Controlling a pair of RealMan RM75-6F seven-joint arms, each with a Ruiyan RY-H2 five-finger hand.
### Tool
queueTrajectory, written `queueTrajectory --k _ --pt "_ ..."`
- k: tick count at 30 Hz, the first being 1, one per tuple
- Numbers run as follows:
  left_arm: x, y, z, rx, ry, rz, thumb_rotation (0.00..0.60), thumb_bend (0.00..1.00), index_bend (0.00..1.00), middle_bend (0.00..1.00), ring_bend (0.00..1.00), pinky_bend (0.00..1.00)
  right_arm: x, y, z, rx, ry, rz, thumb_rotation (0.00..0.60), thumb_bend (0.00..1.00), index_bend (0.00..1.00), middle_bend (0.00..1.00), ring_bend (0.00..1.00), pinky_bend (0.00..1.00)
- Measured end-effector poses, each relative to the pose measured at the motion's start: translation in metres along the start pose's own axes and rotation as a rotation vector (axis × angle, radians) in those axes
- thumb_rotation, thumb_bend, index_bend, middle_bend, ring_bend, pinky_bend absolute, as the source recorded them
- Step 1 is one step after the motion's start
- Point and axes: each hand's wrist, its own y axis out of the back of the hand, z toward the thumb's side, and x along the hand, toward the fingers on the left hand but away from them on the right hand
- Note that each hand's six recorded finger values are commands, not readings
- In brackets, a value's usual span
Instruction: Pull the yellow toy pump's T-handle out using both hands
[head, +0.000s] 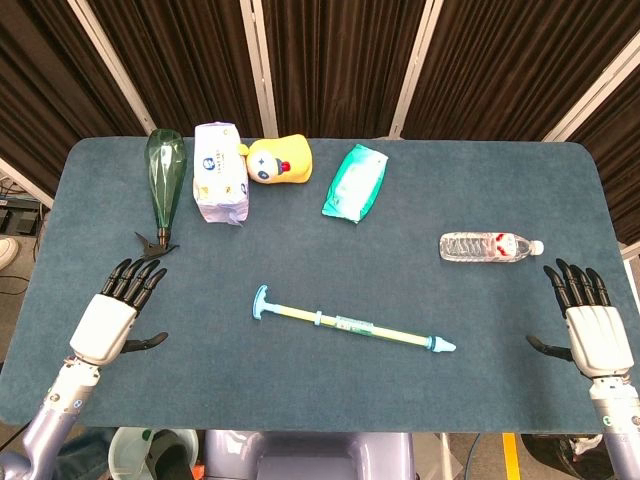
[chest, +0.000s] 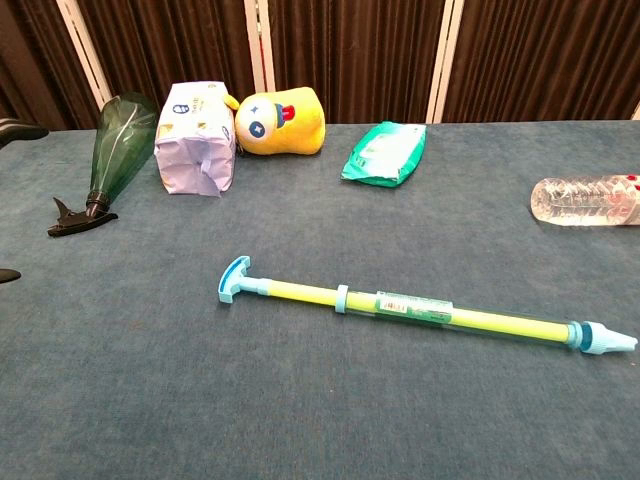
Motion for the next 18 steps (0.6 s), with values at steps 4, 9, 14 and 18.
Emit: queueTrajectory --k 4,9,14,18 --pt "0.000 -0.001 0.001 0.001 0.001 -0.004 0.600 0.00 0.00 0.03 0.00 0.06 -0.001 0.000 0.000 0.000 -0.002 0.001 0.600 0.02 0.01 0.00 0.00 0.00" --pt "0.001 -0.004 0.003 0.001 -0.002 -0.010 0.600 0.00 0.00 0.03 0.00 0.06 0.000 -0.005 0.002 0.006 0.004 0.012 0.600 0.08 0.08 0.00 0.00 0.00" --pt "0.002 -0.005 0.006 -0.006 -0.011 -0.008 0.600 0.00 0.00 0.03 0.00 0.06 0.001 -0.017 0.018 -0.014 0.019 -0.008 0.600 0.16 0.25 0.00 0.00 0.00" --pt "0.001 -0.008 0.009 -0.015 -0.024 -0.019 0.600 0.00 0.00 0.03 0.00 0.06 0.005 -0.037 0.044 -0.041 0.050 -0.034 0.600 0.22 0.38 0.00 0.00 0.00"
